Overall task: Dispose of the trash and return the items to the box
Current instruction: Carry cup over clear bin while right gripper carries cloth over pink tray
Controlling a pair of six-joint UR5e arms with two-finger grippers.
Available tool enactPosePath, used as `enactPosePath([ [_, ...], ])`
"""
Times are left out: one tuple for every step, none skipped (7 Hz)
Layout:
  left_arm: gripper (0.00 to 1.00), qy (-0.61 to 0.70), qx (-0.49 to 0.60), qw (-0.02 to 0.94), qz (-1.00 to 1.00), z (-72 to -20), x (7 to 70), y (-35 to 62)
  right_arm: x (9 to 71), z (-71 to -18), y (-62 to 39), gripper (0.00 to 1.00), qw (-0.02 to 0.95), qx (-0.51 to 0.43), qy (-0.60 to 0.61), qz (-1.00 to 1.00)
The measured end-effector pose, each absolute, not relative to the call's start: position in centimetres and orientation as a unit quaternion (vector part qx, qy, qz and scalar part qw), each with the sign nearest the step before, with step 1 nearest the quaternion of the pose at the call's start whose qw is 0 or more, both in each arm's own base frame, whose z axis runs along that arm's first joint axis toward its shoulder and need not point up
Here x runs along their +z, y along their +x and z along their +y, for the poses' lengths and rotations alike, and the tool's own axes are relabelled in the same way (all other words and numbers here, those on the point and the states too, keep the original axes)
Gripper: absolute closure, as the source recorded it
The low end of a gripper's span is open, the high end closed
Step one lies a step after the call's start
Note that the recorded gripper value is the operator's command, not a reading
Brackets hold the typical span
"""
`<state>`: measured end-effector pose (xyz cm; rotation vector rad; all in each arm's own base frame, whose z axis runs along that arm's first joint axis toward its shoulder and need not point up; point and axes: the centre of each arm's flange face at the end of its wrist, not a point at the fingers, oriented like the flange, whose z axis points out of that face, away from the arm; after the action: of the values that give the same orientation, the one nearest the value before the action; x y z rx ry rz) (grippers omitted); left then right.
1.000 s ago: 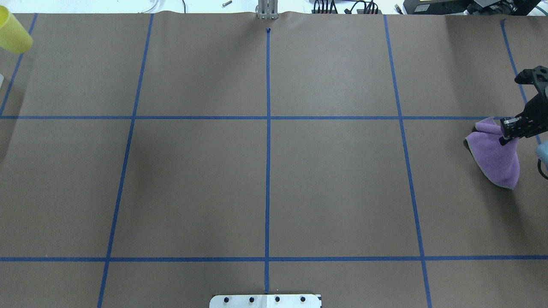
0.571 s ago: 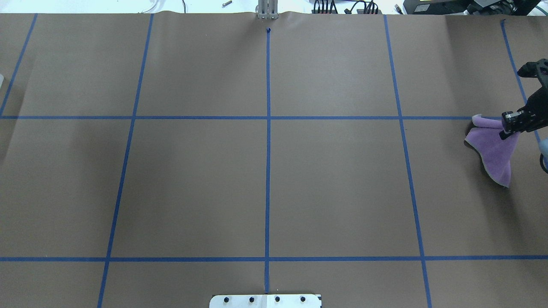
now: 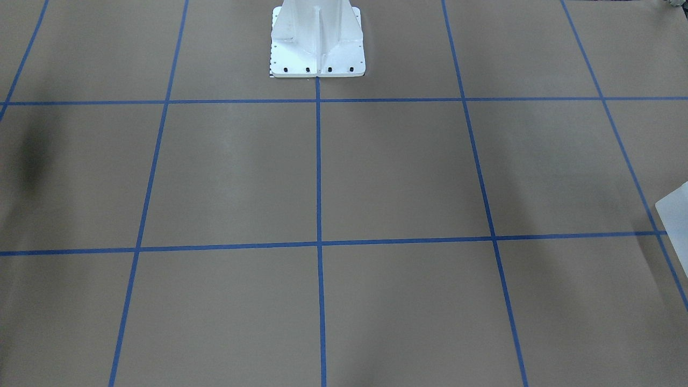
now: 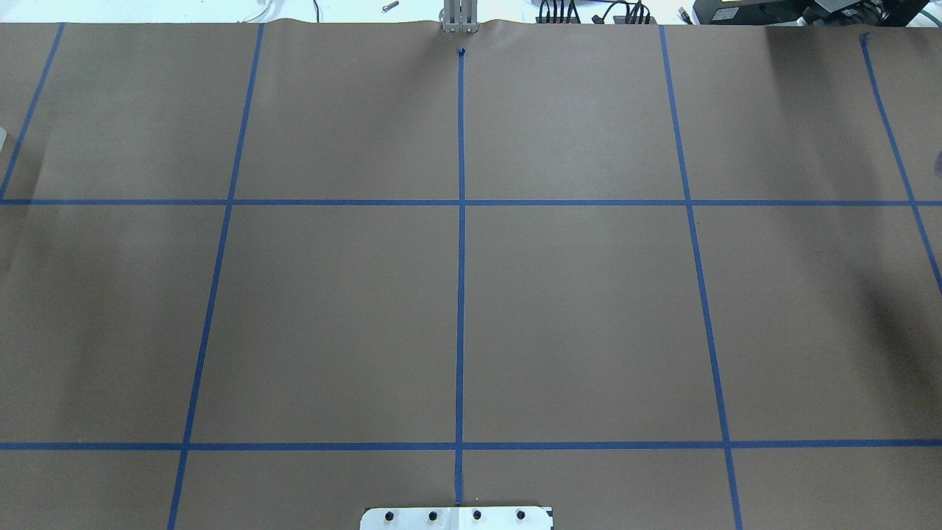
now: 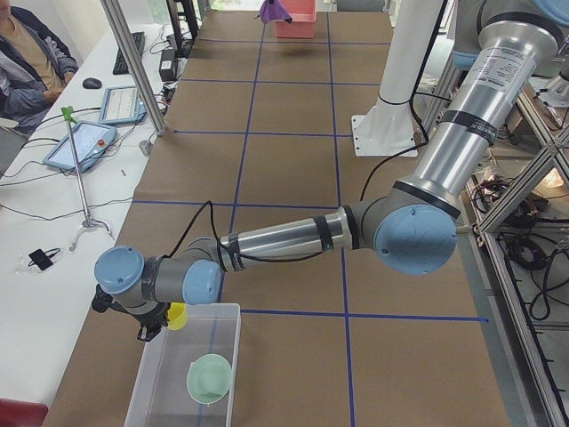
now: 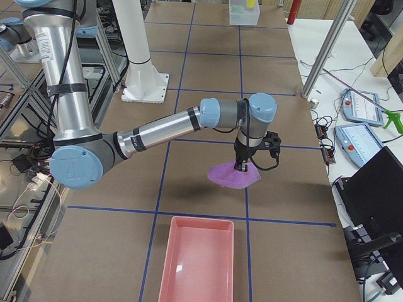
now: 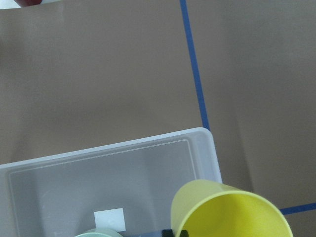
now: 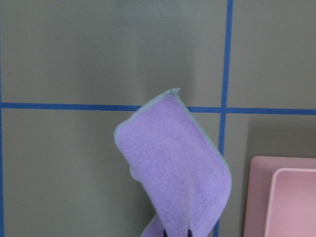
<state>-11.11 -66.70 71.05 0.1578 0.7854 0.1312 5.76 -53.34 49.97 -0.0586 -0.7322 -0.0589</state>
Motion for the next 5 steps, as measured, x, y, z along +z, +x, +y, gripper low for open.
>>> enactPosePath([
  [1.00, 0.071, 0.062, 0.922, 0.377, -66.3, 72.5, -11.1, 49.9, -52.8, 9.0, 1.00, 0.937, -0.037, -0.032, -0.346],
  [1.00, 0.065, 0.054, 0.923, 0.375, -66.1, 73.3, -10.8, 50.9, -51.6, 11.4, 1.00, 0.938, -0.039, -0.033, -0.343],
  [1.00, 0.061, 0.044, 0.924, 0.376, -66.1, 73.7, -10.1, 52.3, -50.1, 13.6, 1.00, 0.937, -0.039, -0.034, -0.344],
  [1.00, 0.060, 0.039, 0.924, 0.377, -66.1, 74.1, -8.7, 53.9, -48.4, 15.6, 1.00, 0.938, -0.042, -0.034, -0.341],
  [1.00, 0.060, 0.036, 0.923, 0.378, -66.0, 74.7, -7.2, 55.7, -46.8, 17.1, 1.00, 0.941, -0.048, -0.041, -0.333],
])
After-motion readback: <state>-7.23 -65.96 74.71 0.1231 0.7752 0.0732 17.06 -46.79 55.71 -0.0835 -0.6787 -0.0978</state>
